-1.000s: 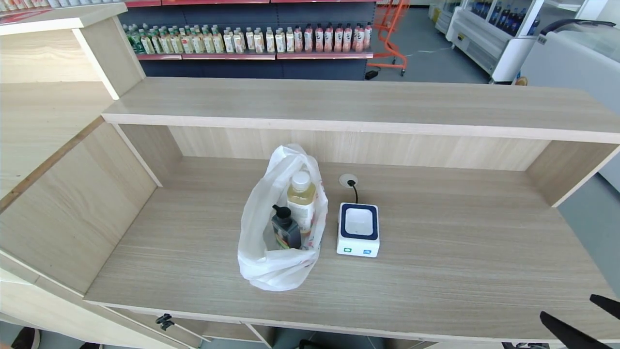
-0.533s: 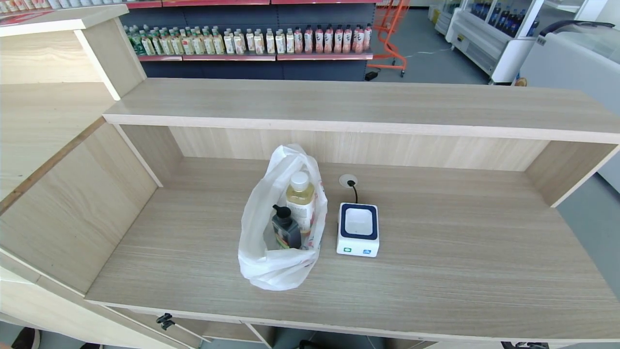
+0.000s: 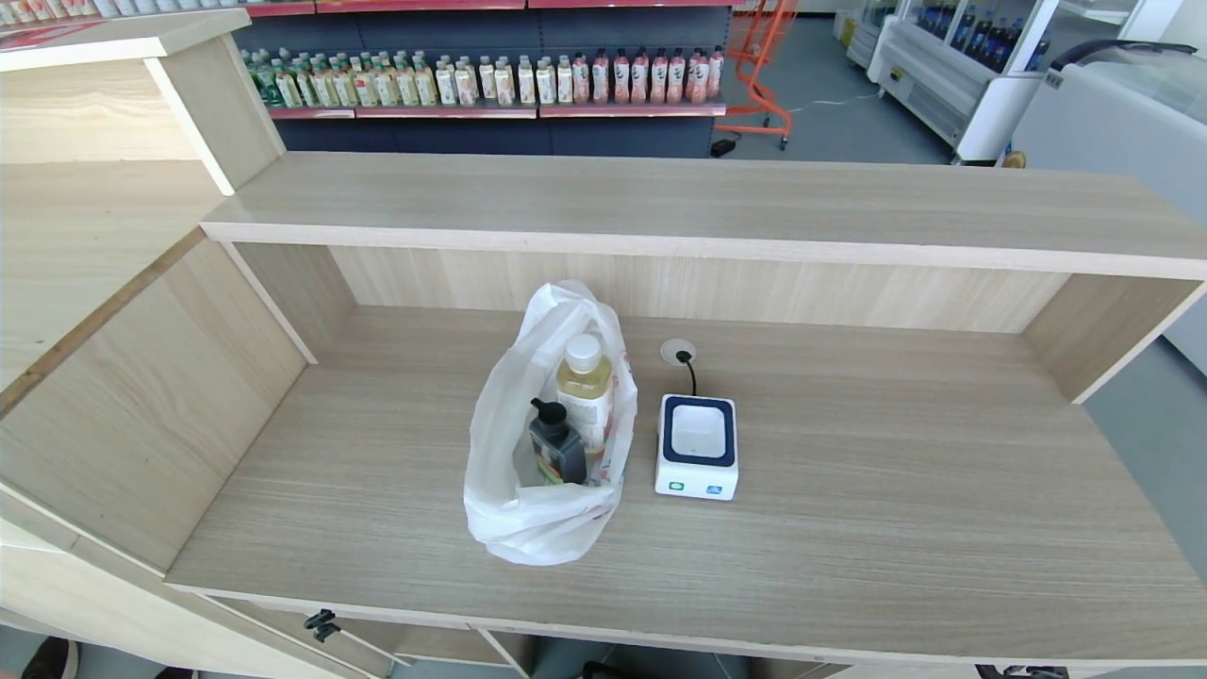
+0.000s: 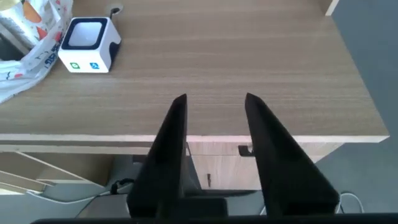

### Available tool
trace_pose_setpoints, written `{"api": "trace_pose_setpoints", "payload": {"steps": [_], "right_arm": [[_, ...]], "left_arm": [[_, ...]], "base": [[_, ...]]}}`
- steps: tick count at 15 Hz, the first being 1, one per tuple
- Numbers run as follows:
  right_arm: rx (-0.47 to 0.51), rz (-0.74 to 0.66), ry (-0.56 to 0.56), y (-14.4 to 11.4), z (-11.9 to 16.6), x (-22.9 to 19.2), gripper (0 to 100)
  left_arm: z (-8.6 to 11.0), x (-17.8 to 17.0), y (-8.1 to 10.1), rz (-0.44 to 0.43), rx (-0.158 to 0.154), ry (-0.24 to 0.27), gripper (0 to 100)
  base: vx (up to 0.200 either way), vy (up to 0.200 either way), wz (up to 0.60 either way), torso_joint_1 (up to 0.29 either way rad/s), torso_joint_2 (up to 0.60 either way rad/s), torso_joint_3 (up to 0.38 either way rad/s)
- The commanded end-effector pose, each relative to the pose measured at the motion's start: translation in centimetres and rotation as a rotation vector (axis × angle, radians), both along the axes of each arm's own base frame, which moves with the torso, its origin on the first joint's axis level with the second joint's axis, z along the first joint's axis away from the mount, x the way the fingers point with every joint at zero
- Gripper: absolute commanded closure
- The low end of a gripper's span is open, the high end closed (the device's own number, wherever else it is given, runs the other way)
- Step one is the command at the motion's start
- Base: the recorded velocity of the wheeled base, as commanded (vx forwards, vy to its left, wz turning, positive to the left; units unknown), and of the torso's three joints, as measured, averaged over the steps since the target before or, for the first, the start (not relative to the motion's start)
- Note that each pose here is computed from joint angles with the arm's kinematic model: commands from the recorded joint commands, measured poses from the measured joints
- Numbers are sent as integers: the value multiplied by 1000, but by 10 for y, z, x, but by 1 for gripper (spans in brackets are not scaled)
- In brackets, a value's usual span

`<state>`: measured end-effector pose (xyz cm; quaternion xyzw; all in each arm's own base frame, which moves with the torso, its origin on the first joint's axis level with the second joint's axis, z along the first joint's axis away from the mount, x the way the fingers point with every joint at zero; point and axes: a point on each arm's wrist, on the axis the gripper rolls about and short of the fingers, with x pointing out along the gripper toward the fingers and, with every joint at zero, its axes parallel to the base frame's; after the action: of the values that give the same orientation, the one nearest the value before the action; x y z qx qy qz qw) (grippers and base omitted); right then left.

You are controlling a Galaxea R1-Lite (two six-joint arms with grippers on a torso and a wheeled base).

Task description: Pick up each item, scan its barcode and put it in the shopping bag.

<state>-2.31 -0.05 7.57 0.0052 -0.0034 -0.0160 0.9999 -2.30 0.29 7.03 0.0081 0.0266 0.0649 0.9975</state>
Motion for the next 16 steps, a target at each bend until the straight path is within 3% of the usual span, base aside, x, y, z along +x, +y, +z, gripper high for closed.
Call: {"api": "trace_pose_setpoints", "payload": {"steps": [1,6,10,16], "right_arm": [[0,0,4,0,0,0,100],[0,0,4,0,0,0,100],[0,0,4,0,0,0,100],[0,0,4,0,0,0,100]], "left_arm": [[0,0,0,0,0,0,0],[0,0,0,2,-3,-1,0],[0,0,0,0,6,0,0],[0,0,0,0,4,5,0]], "base": [[0,0,0,0,0,0],[0,0,0,0,0,0],[0,-200,0,2,4,2],[33,0,0,0,0,1]]}}
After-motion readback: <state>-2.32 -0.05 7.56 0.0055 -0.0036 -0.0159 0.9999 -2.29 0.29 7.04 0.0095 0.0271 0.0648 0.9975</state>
